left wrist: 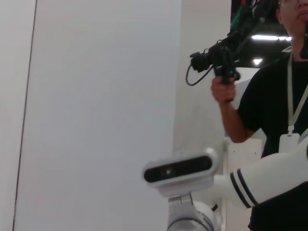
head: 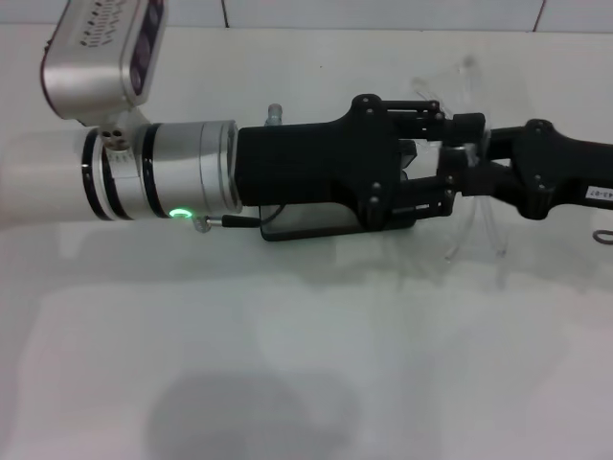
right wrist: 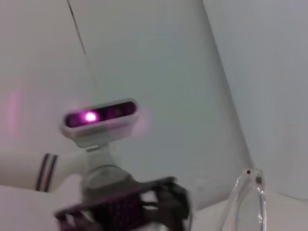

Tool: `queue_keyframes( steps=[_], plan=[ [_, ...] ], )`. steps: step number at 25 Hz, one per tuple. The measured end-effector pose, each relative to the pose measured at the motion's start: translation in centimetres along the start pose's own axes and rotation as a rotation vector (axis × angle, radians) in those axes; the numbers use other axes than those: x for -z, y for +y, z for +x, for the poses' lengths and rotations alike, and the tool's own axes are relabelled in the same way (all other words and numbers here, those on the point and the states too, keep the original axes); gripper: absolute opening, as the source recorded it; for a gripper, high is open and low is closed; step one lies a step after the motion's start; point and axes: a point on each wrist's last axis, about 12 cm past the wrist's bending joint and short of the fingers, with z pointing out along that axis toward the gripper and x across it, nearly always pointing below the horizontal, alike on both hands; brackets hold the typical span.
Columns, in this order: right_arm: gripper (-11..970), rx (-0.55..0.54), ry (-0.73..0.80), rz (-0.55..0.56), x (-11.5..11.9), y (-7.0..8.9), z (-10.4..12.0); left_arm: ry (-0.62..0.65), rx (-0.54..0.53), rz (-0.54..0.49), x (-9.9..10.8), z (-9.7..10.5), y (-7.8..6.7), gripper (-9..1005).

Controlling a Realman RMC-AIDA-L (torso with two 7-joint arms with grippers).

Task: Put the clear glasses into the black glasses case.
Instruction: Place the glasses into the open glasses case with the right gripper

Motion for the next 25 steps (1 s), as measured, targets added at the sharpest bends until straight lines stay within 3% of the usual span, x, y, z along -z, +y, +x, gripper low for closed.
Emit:
queue_keyframes(
  steps=[4, 8, 12, 17, 21, 25],
  plan=[
    [161, 0.059, -0.010, 0.105, 1.5, -0.8, -0.1, -0.038, 0.002, -0.004, 1.1, -0.2, -0.4, 484],
    [162, 0.183, 0.069, 0.080, 1.3, -0.8, -1.6, -0.081, 0.001, -0.104, 3.5, 0.1, -0.5, 484],
    [163, 0.340, 0.325, -0.017, -2.0, -0.2, -4.2, -0.094, -0.002, -0.207, 6.1, 0.6, -0.8, 484],
    [165, 0.541, 0.691, 0.016, -7.4, 0.7, -6.8, -0.099, -0.006, -0.261, 7.6, 1.0, -1.3, 484],
    [166, 0.675, 0.841, 0.051, -11.0, 1.3, -7.6, -0.095, -0.016, -0.266, 7.7, 1.2, -1.4, 484],
    [167, 0.786, 0.918, 0.078, -13.7, 1.6, -7.0, -0.095, -0.016, -0.268, 7.6, 1.4, -1.5, 484]
  ],
)
